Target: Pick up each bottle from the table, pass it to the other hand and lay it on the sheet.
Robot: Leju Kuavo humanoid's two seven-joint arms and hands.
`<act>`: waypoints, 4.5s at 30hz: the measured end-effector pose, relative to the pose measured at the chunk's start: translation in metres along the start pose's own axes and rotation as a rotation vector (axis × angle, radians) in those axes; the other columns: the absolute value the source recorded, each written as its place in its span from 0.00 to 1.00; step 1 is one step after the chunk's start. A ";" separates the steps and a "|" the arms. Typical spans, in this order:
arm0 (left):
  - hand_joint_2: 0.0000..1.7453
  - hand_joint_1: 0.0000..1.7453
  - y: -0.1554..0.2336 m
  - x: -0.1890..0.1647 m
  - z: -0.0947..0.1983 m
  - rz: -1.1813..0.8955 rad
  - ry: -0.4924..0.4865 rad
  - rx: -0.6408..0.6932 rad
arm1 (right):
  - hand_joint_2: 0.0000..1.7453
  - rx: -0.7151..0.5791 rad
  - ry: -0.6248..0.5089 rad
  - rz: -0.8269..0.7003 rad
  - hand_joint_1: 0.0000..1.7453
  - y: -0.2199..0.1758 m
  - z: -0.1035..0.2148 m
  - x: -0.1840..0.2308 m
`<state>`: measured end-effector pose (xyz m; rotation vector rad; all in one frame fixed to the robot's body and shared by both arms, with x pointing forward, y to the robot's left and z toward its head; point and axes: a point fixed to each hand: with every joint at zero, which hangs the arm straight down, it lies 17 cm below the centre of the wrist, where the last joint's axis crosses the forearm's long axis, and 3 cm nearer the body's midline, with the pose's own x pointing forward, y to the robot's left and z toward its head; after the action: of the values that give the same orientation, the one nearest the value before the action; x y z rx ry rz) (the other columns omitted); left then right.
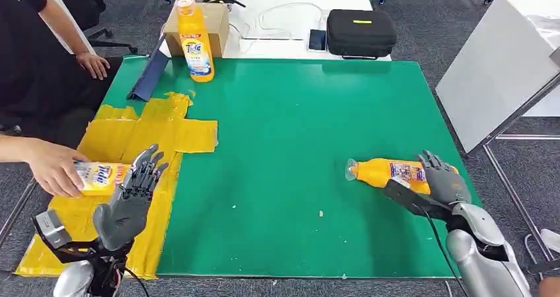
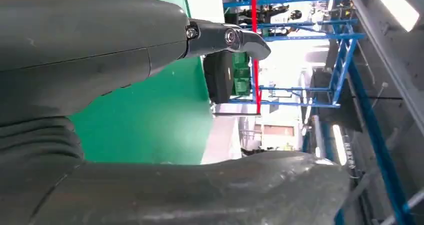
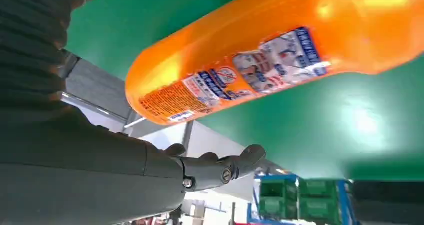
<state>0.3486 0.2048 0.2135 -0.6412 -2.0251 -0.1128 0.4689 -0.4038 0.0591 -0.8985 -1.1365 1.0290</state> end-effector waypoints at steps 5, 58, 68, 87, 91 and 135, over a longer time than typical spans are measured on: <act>0.00 0.00 0.004 0.002 0.000 0.006 -0.005 0.008 | 1.00 0.009 0.027 0.004 0.00 0.000 -0.004 -0.013; 0.00 0.00 0.035 -0.008 -0.025 0.088 -0.034 0.032 | 1.00 0.683 -0.056 0.267 1.00 0.049 -0.011 -0.081; 0.00 0.00 0.033 -0.017 -0.036 0.117 -0.026 0.020 | 1.00 0.773 -0.094 0.287 1.00 0.056 0.011 -0.083; 0.00 0.00 0.029 -0.022 -0.045 0.140 -0.017 0.026 | 1.00 0.774 -0.127 0.489 0.00 0.082 0.014 -0.078; 0.00 0.00 0.029 -0.022 -0.048 0.149 -0.020 0.027 | 1.00 0.802 -0.125 0.494 1.00 0.088 0.020 -0.081; 0.00 0.00 0.024 -0.022 -0.026 0.187 -0.005 0.023 | 1.00 0.628 -0.407 -0.688 1.00 0.114 0.077 0.105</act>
<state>0.3897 0.2082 0.2046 -0.8129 -1.9579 0.0228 0.3843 -0.2673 -0.0039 0.2161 -1.2167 0.9073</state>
